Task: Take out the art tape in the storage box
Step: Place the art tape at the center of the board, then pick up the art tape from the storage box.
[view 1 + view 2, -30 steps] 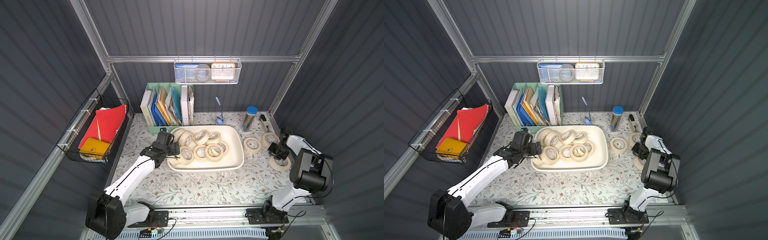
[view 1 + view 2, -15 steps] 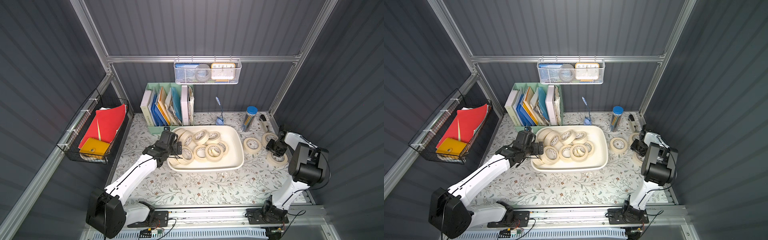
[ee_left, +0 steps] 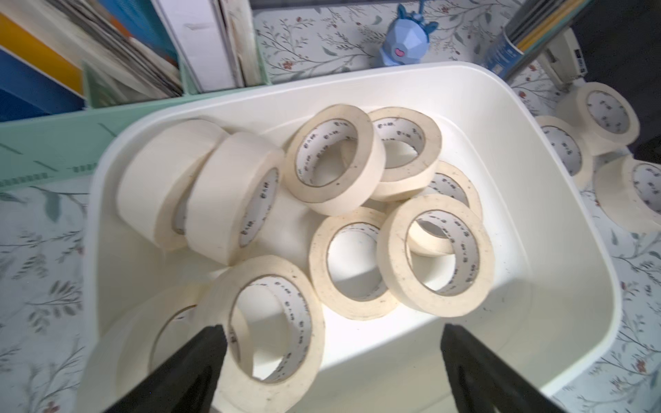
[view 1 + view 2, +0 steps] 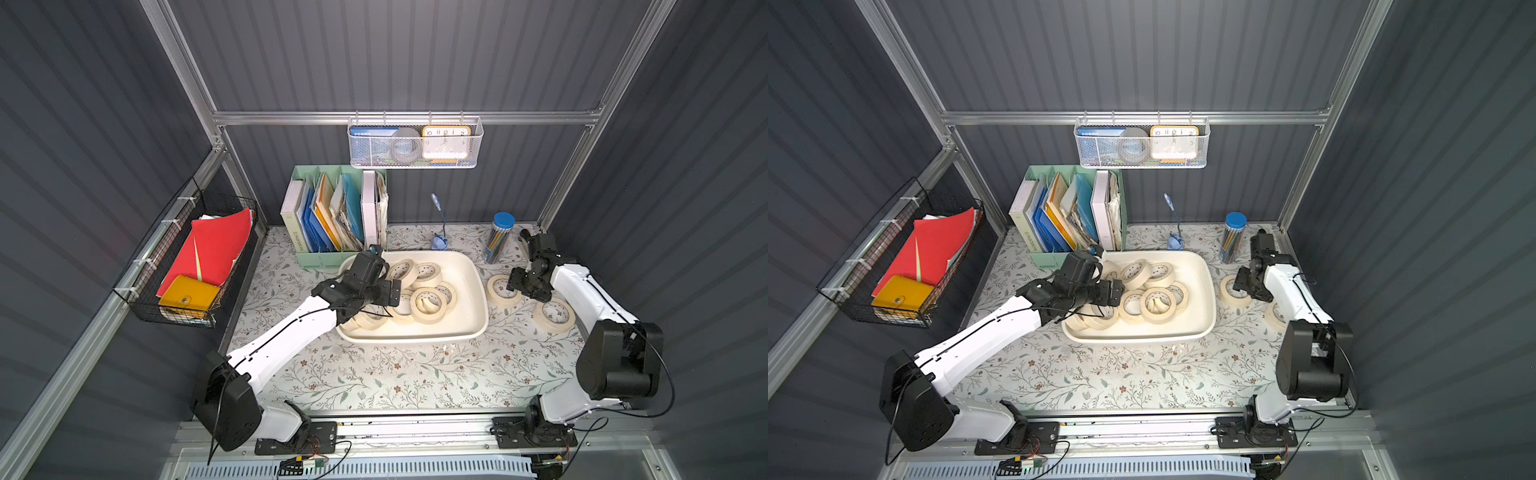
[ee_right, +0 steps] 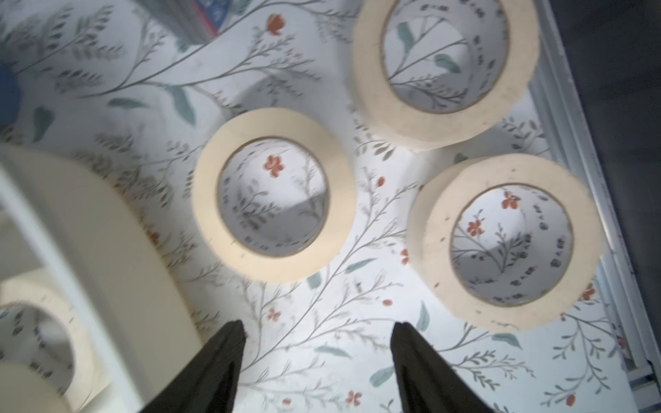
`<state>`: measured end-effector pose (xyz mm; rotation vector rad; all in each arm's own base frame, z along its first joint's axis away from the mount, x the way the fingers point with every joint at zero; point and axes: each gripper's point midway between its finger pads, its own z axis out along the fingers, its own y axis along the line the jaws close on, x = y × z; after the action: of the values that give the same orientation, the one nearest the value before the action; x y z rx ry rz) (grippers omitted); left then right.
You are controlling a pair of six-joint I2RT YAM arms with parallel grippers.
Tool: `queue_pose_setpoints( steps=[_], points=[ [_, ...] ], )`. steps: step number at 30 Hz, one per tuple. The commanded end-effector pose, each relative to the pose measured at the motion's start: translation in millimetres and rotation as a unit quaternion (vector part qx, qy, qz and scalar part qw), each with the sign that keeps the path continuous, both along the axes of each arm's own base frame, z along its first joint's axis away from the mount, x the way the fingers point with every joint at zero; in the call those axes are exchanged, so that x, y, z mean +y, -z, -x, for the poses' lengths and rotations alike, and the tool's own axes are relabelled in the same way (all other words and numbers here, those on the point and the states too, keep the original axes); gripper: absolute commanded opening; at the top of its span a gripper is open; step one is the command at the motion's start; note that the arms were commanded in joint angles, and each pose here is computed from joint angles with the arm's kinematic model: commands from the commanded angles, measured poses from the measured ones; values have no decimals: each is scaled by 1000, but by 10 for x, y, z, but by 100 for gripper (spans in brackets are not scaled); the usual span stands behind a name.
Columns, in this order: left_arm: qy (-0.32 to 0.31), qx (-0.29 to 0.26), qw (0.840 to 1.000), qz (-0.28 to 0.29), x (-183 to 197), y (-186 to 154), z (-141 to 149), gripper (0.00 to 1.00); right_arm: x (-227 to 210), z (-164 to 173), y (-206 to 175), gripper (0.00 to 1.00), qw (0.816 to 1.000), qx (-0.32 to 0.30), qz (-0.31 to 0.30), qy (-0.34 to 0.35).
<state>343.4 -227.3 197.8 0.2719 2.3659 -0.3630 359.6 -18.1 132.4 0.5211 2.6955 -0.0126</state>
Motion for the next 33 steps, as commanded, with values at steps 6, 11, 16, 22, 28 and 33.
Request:
queue_pose_setpoints(
  steps=[6,11,16,22,28,33],
  points=[
    [8,27,1000,6,-250,180,-49,100,1505,131,-315,68,986,-2,-56,-156],
    [-47,23,998,-28,71,140,32,100,2057,73,-101,66,975,28,-71,-207],
    [-96,15,990,-99,542,60,218,100,2184,-34,220,64,973,57,-62,-214],
    [-147,16,984,-101,983,-29,456,100,2181,-80,482,62,974,76,-49,-209],
    [-175,36,982,-55,1138,81,571,100,2174,-45,569,25,974,82,-54,-202],
    [-172,43,983,-42,1110,127,550,100,2056,-69,339,0,979,56,-28,-196]
  ],
)
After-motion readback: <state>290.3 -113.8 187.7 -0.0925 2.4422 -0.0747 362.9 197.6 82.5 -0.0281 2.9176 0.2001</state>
